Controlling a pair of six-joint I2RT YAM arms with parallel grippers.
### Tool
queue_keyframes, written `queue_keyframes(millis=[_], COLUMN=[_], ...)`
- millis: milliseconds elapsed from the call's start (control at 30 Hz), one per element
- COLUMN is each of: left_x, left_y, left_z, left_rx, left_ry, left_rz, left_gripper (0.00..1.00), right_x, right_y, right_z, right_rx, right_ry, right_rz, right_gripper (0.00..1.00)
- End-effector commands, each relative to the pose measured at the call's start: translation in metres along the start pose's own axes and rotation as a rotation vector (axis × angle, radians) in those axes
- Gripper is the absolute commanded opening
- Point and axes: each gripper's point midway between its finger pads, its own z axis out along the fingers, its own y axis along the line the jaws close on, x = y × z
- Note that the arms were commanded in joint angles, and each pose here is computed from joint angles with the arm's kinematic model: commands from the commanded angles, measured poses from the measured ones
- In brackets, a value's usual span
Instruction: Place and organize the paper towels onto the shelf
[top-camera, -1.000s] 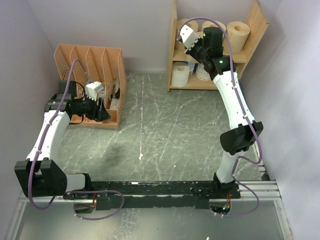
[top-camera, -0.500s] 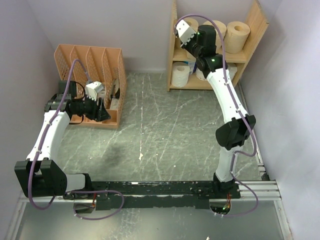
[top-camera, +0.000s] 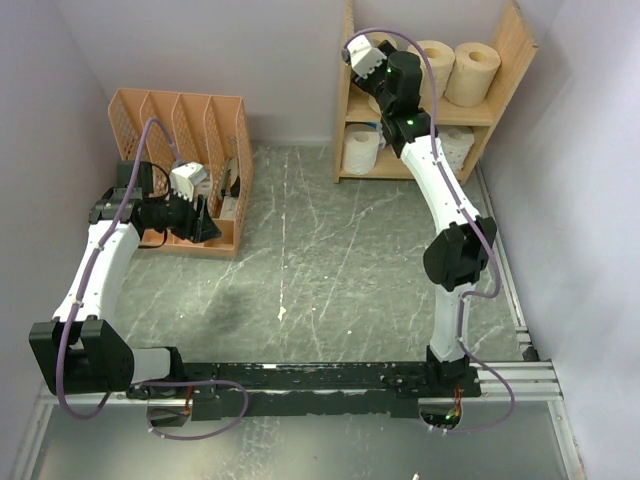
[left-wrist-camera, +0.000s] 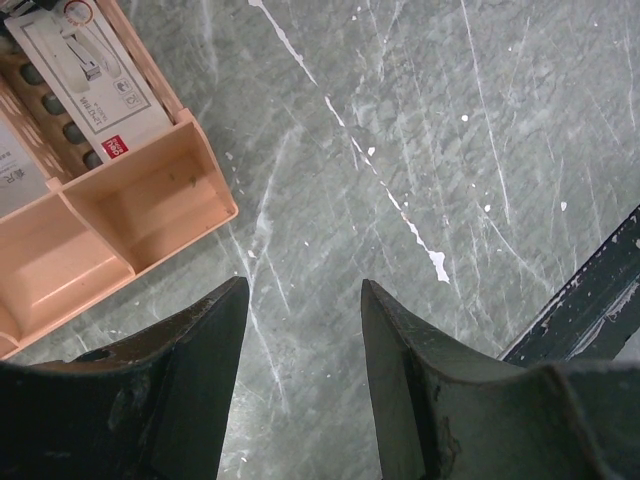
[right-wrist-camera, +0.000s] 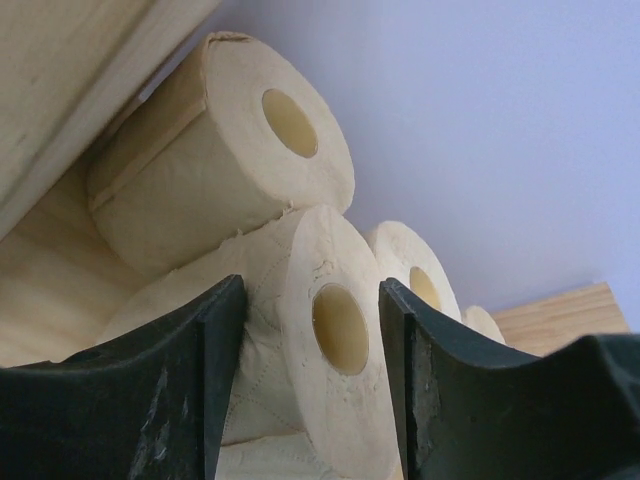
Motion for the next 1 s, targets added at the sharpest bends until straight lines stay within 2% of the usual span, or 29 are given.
queue_keyframes(millis=[0, 167, 267, 333, 400, 467, 533, 600, 700, 767, 800, 900, 967], left_x=[-0.014, -0.013, -0.012, -0.010, -0.010, -0.009, -0.009, -0.008, -0.008, -0.009, -0.010, -0.013, -0.014], left_y=[0.002, 0.004, 0.006, 0.008, 0.009, 0.009, 0.010, 0.009, 0.006, 0.005, 0.005, 0.005, 0.004], left_z=[-0.007, -0.004, -0.002, -0.001, 0.000, 0.000, 0.000, 0.000, -0.001, -0.002, -0.003, -0.006, -0.006], left_rx=[-0.020, -0.015, -0.021, -0.027, -0.030, -0.029, -0.033, -0.030, -0.023, -0.026, -0.030, -0.041, -0.041], left_ry=[-0.050, -0.039, -0.034, -0.030, -0.027, -0.023, -0.021, -0.025, -0.036, -0.045, -0.048, -0.061, -0.070], left_rz=[0.037, 0.031, 0.028, 0.021, 0.016, 0.012, 0.009, 0.013, 0.017, 0.020, 0.019, 0.024, 0.029], left_gripper=[0.60, 0.60, 0.60, 0.60, 0.60, 0.60, 0.60, 0.60, 0.60, 0.60, 0.60, 0.60, 0.60], right_x=[0.001, -0.009, -0.027, -0.053, -0.075, -0.099, -0.113, -0.122, -0.126, -0.113, -0.104, -0.082, -0.075], right_y=[-0.015, -0.017, -0.025, -0.030, -0.042, -0.059, -0.063, -0.071, -0.092, -0.083, -0.076, -0.017, 0.007], right_z=[0.014, 0.022, 0.014, -0.004, -0.032, -0.073, -0.107, -0.136, -0.178, -0.196, -0.210, -0.236, -0.256], right_rx=[0.100, 0.135, 0.194, 0.276, 0.390, 0.525, 0.547, 0.507, 0.400, 0.356, 0.342, 0.202, 0.108], right_ry=[-0.024, -0.072, -0.092, -0.089, -0.080, -0.102, -0.112, -0.118, -0.162, -0.115, -0.081, 0.045, -0.032], right_rz=[0.003, 0.030, 0.040, 0.041, 0.070, 0.138, 0.204, 0.341, 0.642, 0.770, 0.849, 1.088, 1.191], right_gripper=[0.56, 0.62, 0.71, 0.81, 0.99, 1.00, 1.00, 1.00, 1.00, 1.00, 1.00, 1.00, 1.00])
